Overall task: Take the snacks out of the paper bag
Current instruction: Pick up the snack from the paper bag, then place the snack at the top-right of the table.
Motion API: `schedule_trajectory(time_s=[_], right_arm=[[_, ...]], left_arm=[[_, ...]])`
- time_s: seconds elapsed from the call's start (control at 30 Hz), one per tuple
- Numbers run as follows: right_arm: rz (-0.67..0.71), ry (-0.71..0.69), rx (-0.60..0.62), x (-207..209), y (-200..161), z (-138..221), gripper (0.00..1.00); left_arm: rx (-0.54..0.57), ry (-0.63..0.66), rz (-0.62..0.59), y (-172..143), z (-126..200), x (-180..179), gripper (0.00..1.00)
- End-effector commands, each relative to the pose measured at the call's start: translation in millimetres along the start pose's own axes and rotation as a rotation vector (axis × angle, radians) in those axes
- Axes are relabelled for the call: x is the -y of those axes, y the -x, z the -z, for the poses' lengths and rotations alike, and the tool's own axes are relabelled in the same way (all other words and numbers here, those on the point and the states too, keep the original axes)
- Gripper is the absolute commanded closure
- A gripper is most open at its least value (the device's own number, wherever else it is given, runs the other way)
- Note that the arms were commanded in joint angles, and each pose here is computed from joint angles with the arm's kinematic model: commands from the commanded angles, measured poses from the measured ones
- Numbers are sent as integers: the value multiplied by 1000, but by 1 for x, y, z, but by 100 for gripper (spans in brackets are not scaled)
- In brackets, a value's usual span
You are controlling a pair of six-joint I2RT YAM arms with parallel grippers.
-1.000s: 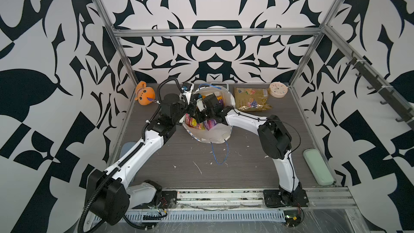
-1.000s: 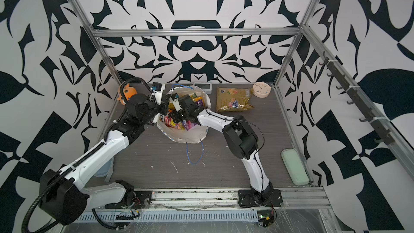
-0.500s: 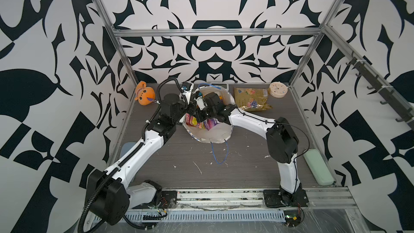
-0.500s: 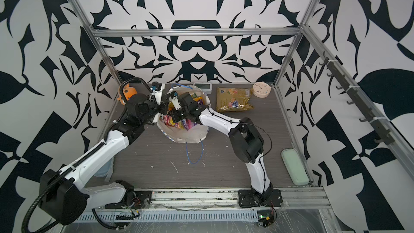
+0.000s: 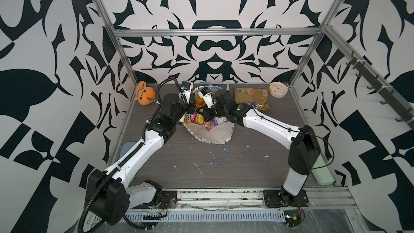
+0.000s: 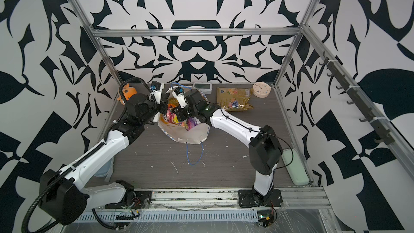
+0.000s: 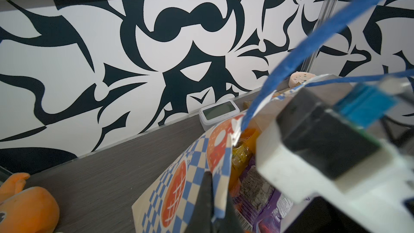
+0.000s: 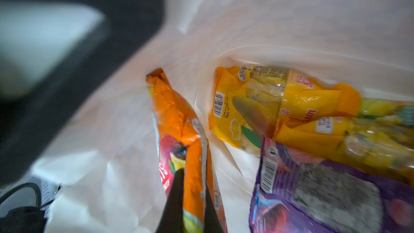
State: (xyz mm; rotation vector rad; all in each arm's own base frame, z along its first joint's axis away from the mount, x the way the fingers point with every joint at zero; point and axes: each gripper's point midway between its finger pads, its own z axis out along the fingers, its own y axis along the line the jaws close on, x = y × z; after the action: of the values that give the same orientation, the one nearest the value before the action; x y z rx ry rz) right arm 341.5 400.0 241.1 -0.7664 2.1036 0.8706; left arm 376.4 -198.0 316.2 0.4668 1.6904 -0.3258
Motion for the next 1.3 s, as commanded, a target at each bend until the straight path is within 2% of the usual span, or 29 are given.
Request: schedule_trajectory(time_s=[0.0, 0.1, 0.27, 0.43, 0.57, 0.73, 0.87, 1.1, 1.27], right_arm=[[81, -2, 129, -13, 34, 51, 100], [106, 17, 149, -18, 28, 86, 100], [153, -37, 180, -20, 19, 141, 100], [88, -128, 220, 12, 12, 194, 100], [17, -204, 268, 39, 8, 223, 100], [-201, -475, 349, 108, -1, 265, 100], [-359, -628, 345, 161, -25, 289, 100], [-647, -707, 446, 255, -61, 331, 100], [-737, -734, 470, 303, -82, 340, 100]], left_arm=[[117, -28, -3, 35, 4, 7, 100], [117, -25, -6, 36, 4, 7, 100], [134, -24, -13, 41, 7, 7, 100], [142, -29, -13, 39, 7, 8, 100], [137, -31, -14, 37, 6, 8, 100], [140, -31, -16, 38, 5, 8, 100], [145, -35, -11, 40, 4, 9, 100], [152, -42, -9, 42, 6, 10, 100], [154, -46, -13, 46, 11, 10, 100]])
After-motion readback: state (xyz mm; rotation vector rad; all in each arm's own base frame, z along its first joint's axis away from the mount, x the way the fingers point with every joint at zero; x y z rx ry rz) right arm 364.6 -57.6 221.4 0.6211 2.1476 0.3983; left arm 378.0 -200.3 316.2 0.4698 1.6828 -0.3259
